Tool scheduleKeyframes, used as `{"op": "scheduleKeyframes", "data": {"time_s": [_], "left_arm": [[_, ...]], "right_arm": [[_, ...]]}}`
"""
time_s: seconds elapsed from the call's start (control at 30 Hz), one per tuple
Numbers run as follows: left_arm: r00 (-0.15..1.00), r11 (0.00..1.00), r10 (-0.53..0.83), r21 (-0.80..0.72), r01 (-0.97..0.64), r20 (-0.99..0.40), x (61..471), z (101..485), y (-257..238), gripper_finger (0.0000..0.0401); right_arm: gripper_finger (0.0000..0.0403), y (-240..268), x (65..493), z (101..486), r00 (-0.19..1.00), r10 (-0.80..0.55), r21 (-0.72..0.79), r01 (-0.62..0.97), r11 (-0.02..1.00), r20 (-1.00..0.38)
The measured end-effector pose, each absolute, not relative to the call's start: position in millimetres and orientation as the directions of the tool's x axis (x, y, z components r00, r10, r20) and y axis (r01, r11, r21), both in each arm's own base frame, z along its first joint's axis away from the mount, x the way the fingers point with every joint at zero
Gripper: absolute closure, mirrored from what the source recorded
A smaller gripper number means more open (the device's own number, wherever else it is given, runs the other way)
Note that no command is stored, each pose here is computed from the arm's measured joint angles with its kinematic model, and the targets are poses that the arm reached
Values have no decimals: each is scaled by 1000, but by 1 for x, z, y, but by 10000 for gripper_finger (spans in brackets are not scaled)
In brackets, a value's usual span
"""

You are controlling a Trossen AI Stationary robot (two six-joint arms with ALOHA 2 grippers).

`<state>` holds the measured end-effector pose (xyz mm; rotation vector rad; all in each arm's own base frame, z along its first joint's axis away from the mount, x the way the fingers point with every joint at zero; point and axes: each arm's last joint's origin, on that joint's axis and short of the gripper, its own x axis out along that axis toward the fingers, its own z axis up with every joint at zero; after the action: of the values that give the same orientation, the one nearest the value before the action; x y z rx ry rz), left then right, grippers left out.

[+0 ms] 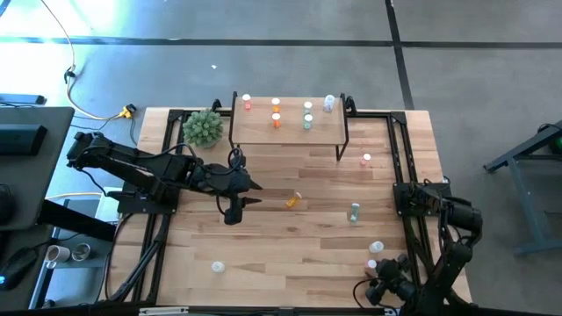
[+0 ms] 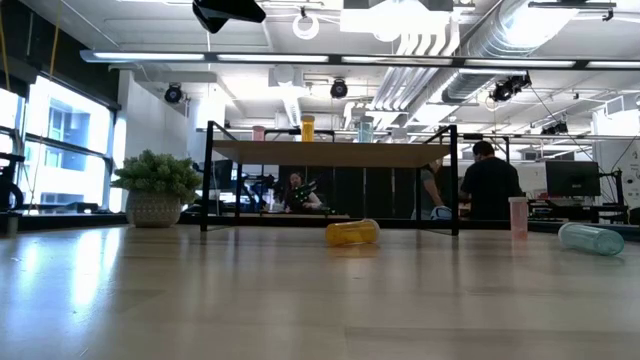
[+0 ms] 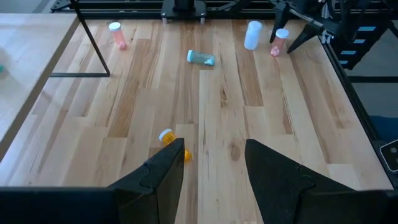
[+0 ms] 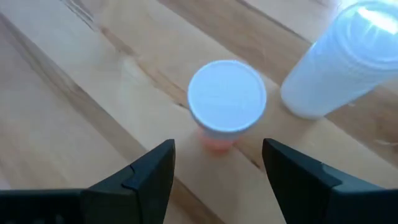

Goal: Pick and place medicine bottles onto shelf by color
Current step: Put the bottom pink pill bottle on the shelf aligned with the other pink pill bottle

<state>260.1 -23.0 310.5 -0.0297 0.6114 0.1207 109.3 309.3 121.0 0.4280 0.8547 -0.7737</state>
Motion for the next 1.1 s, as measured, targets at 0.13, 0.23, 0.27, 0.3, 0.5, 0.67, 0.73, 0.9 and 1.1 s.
{"op": "scheduleKeyframes", "data": {"time_s": [0.13, 0.23, 0.27, 0.3, 0.5, 0.67, 0.73, 0.9, 1.1], "left_arm": [[812, 992, 105, 8, -122, -574, 260, 310, -23, 240], [812, 992, 104, 8, -122, -574, 260, 310, -23, 240], [812, 992, 105, 8, -122, -574, 260, 310, -23, 240], [812, 992, 105, 8, -122, -574, 260, 310, -23, 240], [812, 993, 105, 8, -122, -574, 260, 310, -23, 240], [812, 993, 105, 8, -122, -574, 260, 310, -23, 240], [812, 993, 105, 8, -122, -574, 260, 310, -23, 240], [812, 993, 105, 8, -122, -574, 260, 310, -23, 240], [812, 993, 105, 8, -122, -574, 260, 310, -23, 240]], "right_arm": [[170, 306, 111, 121, 413, -455, 19, 757, 653, -789], [170, 305, 113, 120, 422, -475, 10, 756, 655, -773], [170, 304, 114, 120, 432, -482, 11, 753, 658, -762], [171, 303, 115, 120, 438, -487, 12, 752, 659, -755], [201, 303, 118, 118, 428, -485, -2, 748, 663, -762], [237, 305, 115, 118, 425, -474, 1, 745, 667, -771], [248, 305, 114, 118, 424, -473, 1, 745, 667, -773], [275, 305, 114, 118, 423, -476, -6, 743, 669, -771], [306, 305, 113, 118, 422, -480, -9, 744, 668, -769]]}}
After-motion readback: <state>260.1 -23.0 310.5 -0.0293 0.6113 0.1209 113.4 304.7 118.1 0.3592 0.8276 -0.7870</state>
